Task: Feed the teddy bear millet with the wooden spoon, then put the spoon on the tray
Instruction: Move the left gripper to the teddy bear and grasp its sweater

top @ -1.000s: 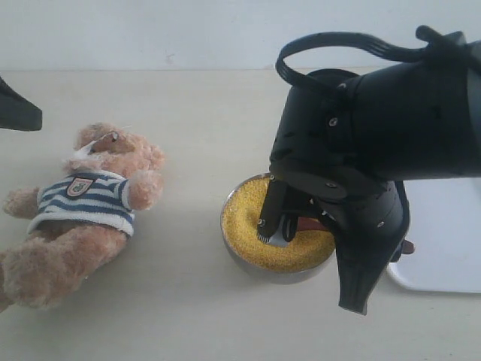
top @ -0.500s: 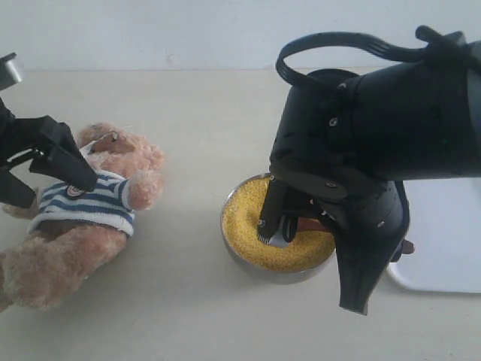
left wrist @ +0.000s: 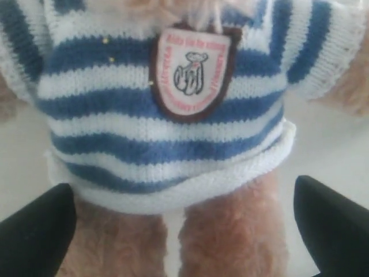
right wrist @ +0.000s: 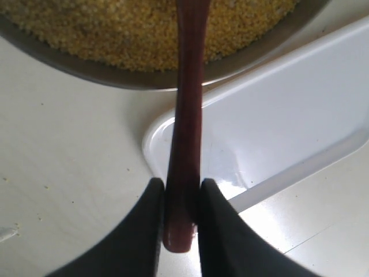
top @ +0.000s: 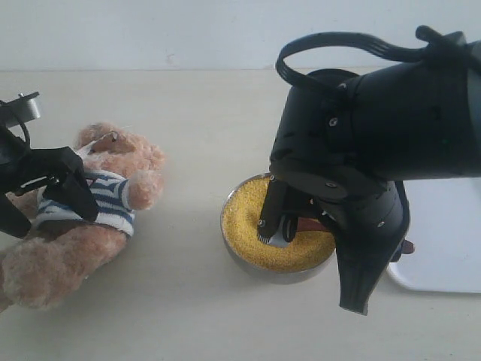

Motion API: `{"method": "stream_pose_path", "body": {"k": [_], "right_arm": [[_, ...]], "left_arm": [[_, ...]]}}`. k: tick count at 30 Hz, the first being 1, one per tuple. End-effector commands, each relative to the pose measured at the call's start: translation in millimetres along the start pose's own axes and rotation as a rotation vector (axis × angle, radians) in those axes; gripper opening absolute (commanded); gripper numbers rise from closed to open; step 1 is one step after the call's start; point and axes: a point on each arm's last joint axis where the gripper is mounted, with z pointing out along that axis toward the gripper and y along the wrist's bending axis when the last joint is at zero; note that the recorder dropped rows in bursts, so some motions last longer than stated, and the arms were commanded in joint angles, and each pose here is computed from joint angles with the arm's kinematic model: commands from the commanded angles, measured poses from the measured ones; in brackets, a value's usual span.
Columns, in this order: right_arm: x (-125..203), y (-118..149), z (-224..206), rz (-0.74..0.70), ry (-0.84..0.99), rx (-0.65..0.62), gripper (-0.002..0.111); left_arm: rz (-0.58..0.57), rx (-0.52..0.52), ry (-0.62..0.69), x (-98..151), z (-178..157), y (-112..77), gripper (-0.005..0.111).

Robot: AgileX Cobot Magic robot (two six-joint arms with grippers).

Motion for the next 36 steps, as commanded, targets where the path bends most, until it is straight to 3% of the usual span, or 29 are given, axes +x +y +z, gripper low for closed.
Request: {"method": "stream_pose_path", "body": {"k": [1,9,16,28,36], "right_arm": [[3,-2,-2,0.01,-0.004,0.001,0.0],[3,-3,-2,0.008,-0.004,0.004,0.0],[3,-3,-2,0.008,-0.004,0.006,0.0],[3,-3,-2,0.008,-0.004,0.006,0.0],[3,-3,-2,0.008,-0.004,0.006,0.0]], "left_arm": [[-0.032,0.0,0.005,-7,11,2.8,0.097],[-0.085,0.048,0.066,-12,34,3.4,0.097],[-0.018,-0.032,0.115,-9,54,-15.2,0.097],[-0.06,-0.074,0.117,-9,58,-14.8,0.094],[-0.062,-0.073,0.095,-11,59,-14.8,0.055]]}}
